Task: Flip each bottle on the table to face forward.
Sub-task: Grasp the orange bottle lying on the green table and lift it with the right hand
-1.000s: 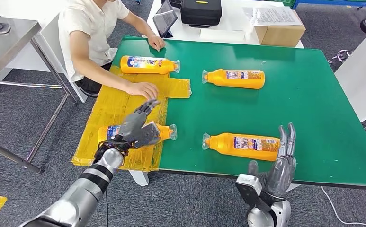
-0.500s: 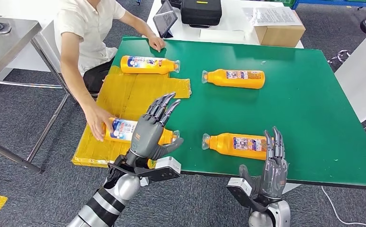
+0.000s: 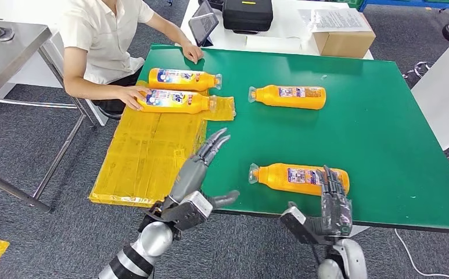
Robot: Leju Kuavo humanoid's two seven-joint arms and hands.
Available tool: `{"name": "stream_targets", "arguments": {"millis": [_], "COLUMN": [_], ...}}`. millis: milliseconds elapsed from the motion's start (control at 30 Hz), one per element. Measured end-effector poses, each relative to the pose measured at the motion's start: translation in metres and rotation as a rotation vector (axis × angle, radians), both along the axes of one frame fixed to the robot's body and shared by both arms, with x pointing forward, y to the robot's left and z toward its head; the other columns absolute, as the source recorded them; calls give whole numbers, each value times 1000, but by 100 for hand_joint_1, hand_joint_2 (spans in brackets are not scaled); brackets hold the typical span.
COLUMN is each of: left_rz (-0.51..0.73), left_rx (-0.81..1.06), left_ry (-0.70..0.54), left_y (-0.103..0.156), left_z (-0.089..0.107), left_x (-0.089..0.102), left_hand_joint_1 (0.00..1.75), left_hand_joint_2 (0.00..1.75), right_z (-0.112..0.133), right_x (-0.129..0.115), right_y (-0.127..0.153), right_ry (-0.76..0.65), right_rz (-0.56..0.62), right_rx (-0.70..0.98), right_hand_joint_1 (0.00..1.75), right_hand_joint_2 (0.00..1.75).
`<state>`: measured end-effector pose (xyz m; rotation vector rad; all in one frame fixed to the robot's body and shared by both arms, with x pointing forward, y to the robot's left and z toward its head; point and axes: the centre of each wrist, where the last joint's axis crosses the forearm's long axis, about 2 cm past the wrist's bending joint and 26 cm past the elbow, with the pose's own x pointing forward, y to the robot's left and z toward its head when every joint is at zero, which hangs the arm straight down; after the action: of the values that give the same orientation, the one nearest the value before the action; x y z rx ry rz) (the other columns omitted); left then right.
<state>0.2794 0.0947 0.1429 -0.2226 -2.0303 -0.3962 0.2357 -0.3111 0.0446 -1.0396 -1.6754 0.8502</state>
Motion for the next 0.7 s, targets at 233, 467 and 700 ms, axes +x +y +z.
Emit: {"name": "stream_targets", "arguments": {"millis": [233, 467, 700], "left_rz": [-124, -155, -156], "left_rx": [-56, -63, -63], "left_ry": [45, 46, 45], "left_y": [-26, -34, -35], "left_z": [-6, -5, -4], "left_x": [-26, -31, -32], "left_hand_joint_1": [0, 0, 0], "left_hand_joint_2": [175, 175, 175], "right_z": [9, 13, 14], "right_x": [34, 51, 53], "right_y": [-62, -80, -81], "right_ry": [168, 241, 237], "right_rz": [33, 53, 55], "right_rx": [-275, -396, -416], "right_hand_joint_1": [0, 0, 0], "right_hand_joint_2": [175, 175, 175]}}
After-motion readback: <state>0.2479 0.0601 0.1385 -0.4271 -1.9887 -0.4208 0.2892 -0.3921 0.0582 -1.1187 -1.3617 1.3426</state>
